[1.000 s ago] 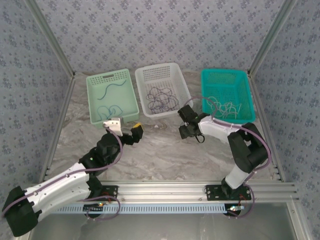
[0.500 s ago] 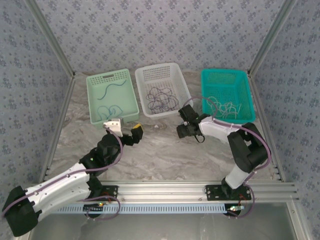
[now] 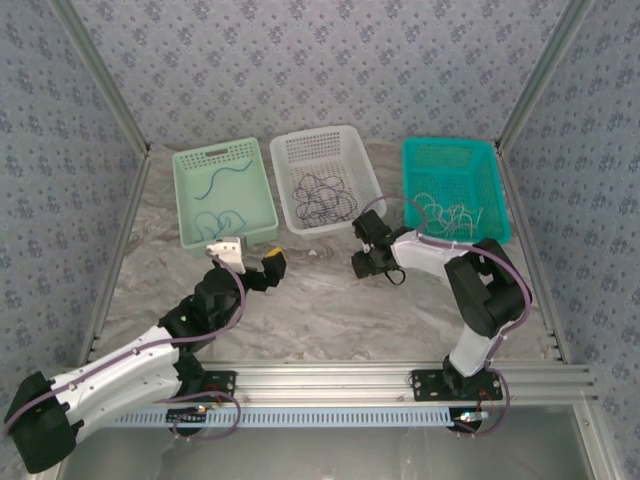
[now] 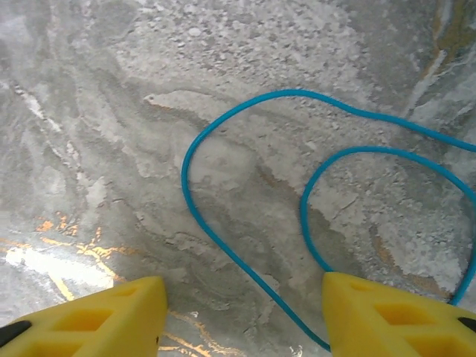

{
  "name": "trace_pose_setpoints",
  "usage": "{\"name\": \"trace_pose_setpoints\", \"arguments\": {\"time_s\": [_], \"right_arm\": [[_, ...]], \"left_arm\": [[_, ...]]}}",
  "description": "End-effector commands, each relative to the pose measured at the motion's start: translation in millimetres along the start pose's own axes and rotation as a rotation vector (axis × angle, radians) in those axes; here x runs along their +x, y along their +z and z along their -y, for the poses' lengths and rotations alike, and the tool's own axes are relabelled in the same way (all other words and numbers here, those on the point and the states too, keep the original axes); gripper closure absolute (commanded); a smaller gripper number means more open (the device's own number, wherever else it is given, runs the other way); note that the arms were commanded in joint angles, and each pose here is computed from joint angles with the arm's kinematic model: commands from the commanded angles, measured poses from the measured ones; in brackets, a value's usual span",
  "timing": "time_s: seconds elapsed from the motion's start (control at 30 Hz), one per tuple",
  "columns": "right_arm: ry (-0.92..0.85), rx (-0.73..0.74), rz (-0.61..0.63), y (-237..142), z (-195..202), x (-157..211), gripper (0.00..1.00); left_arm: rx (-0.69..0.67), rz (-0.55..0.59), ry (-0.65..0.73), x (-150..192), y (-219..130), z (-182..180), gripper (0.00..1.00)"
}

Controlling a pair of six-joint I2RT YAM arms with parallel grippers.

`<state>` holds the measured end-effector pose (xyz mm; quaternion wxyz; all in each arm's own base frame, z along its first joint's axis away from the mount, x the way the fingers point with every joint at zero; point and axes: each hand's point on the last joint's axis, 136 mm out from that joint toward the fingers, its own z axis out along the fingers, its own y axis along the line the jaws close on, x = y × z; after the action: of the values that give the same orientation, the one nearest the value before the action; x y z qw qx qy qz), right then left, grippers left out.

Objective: Untangle the cables

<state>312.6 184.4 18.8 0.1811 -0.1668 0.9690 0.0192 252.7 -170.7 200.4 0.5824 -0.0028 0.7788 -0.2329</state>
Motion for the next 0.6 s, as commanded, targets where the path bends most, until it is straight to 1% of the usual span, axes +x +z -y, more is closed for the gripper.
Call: {"name": "trace_pose_setpoints", "arguments": {"time_s": [0.0, 0.13, 0.27, 0.37, 0.43, 0.57], "right_arm": [[-0.039, -0.034, -0.134, 1, -19, 39, 0.43], [-0.044, -0.045, -0.144, -10, -37, 51, 0.45], [-0.046, -0.036, -0.16, -17, -46, 61, 0.53], [-0.052, -0.022, -0.175, -15, -47, 68, 0.56], [-0.058, -0.006, -0.188, -13, -45, 72, 0.62], [-0.078, 0.033, -0.206, -8, -41, 75, 0.8]], "left_arm": [[0.01, 0.026, -0.014, -8, -1, 2, 0.01], [0.008, 0.022, -0.021, -5, -1, 1, 0.01], [0.006, 0.021, -0.025, -4, -2, -1, 0.0], [0.005, 0.025, -0.025, -5, -3, -1, 0.01], [0.003, 0.028, -0.026, -5, -4, -2, 0.01], [-0.004, 0.028, -0.026, -4, -5, -4, 0.01]]}}
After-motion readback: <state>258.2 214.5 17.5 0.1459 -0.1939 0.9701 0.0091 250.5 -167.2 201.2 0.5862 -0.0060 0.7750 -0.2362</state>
